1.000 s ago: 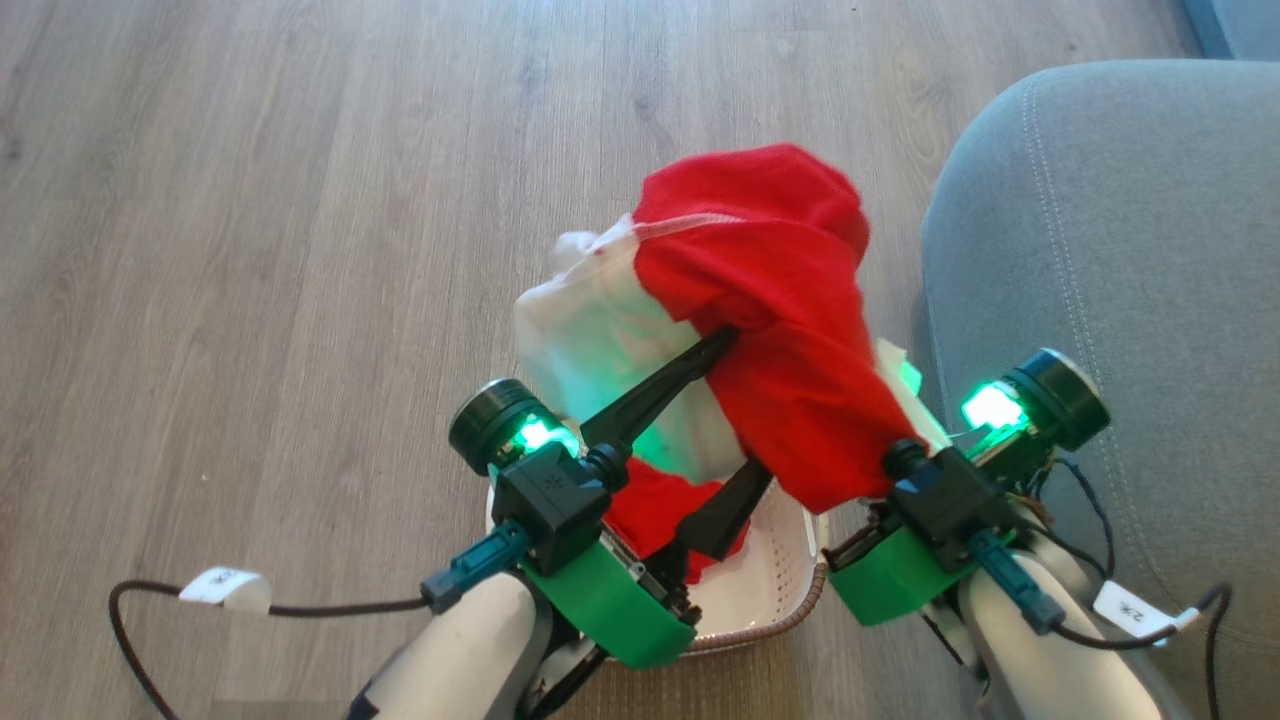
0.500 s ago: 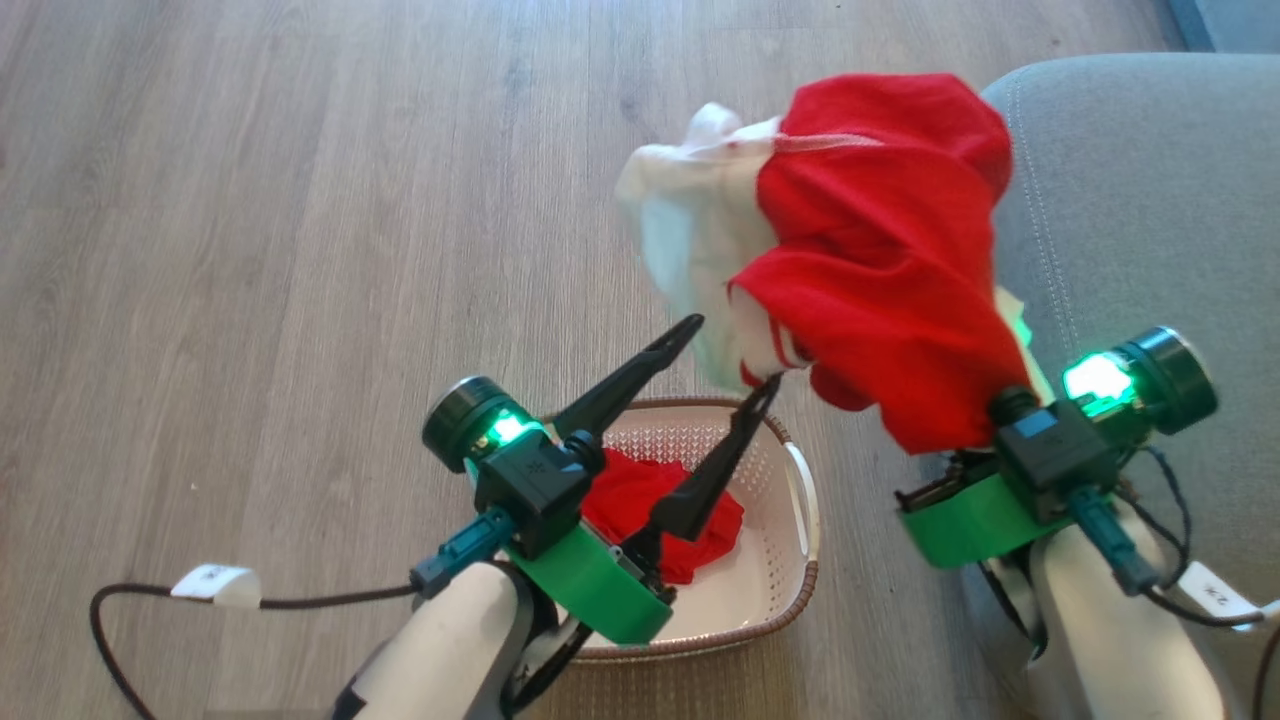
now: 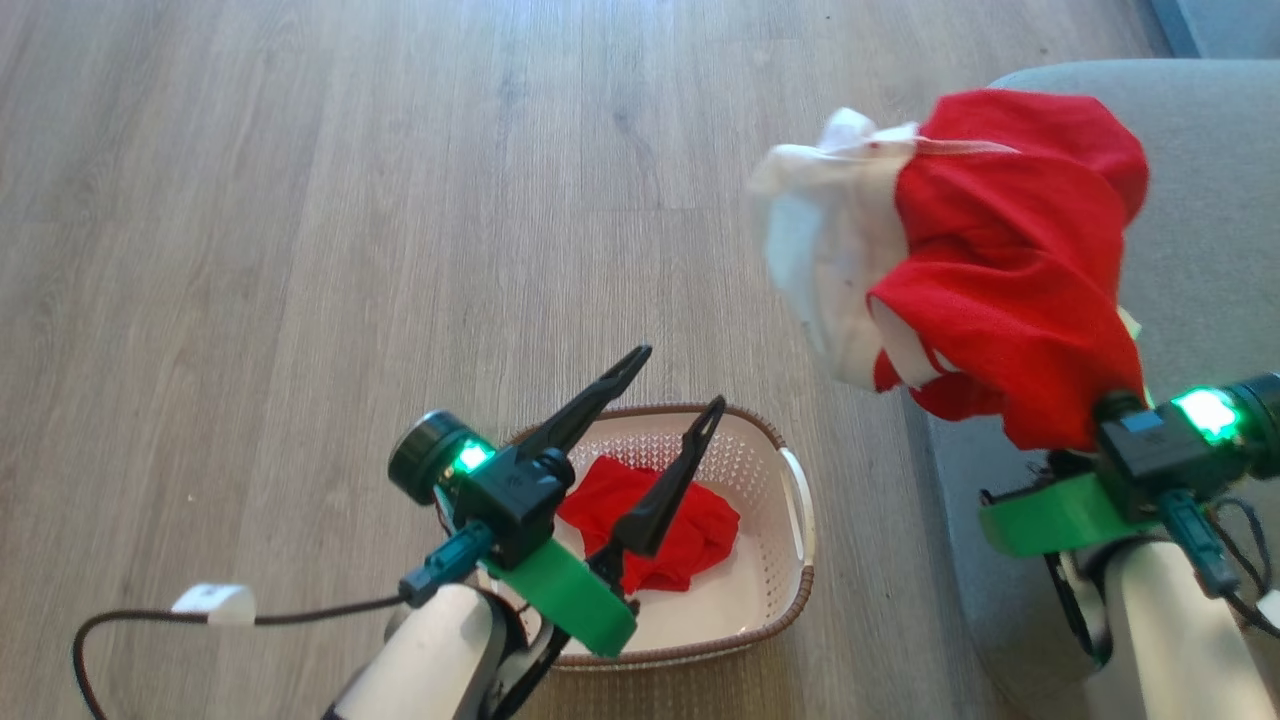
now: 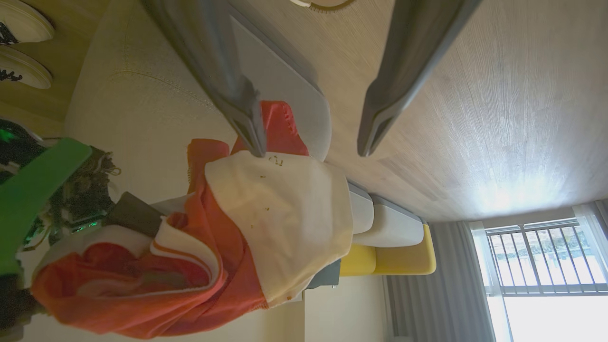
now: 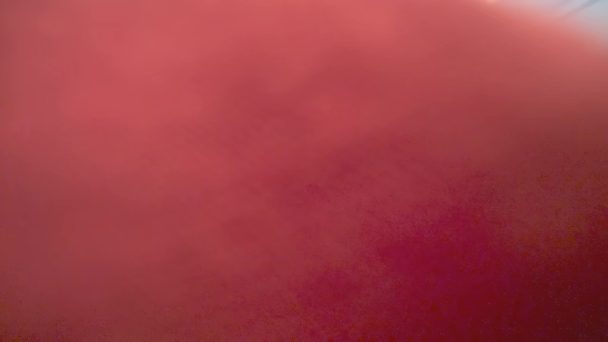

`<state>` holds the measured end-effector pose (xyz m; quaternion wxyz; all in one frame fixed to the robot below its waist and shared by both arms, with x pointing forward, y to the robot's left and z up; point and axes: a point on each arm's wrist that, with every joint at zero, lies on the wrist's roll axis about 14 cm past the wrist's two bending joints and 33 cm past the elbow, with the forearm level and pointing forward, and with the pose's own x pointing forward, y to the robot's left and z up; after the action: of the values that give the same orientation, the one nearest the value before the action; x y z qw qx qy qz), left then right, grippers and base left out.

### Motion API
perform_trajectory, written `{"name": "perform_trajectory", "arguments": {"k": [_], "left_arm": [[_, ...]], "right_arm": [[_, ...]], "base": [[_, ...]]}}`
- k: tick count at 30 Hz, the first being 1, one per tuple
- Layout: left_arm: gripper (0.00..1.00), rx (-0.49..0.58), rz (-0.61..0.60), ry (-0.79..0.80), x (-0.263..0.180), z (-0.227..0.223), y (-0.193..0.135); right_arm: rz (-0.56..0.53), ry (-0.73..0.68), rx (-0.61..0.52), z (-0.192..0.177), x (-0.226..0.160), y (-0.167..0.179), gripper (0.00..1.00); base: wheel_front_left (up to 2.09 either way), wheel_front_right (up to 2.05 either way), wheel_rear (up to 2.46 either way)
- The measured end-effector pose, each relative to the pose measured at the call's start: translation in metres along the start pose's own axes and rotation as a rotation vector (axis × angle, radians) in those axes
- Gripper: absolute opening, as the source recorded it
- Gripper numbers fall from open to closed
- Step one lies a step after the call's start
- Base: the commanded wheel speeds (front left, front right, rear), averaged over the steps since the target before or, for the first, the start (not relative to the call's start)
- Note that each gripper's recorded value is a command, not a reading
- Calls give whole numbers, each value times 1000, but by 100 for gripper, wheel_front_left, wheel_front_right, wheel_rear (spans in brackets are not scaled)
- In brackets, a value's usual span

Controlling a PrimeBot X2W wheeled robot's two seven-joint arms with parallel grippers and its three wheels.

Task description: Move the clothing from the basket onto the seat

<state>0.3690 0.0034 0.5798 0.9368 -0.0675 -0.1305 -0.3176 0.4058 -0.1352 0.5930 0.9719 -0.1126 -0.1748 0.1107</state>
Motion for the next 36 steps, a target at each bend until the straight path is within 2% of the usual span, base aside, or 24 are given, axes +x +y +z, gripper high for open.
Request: {"name": "perform_trajectory", "arguments": {"k": [15, 25, 36], "left_arm": [[100, 26, 26, 62, -21, -16, 1], [100, 15, 50, 107, -33, -30, 3], [100, 0, 67, 196, -47, -56, 4]], "right_arm": [[-159, 99, 3, -25, -29, -42, 0], [-197, 142, 38, -38, -42, -49, 0], [-265, 263, 104, -74, -73, -59, 0]], "base": [[0, 0, 0], [0, 0, 0], [0, 0, 0]]}}
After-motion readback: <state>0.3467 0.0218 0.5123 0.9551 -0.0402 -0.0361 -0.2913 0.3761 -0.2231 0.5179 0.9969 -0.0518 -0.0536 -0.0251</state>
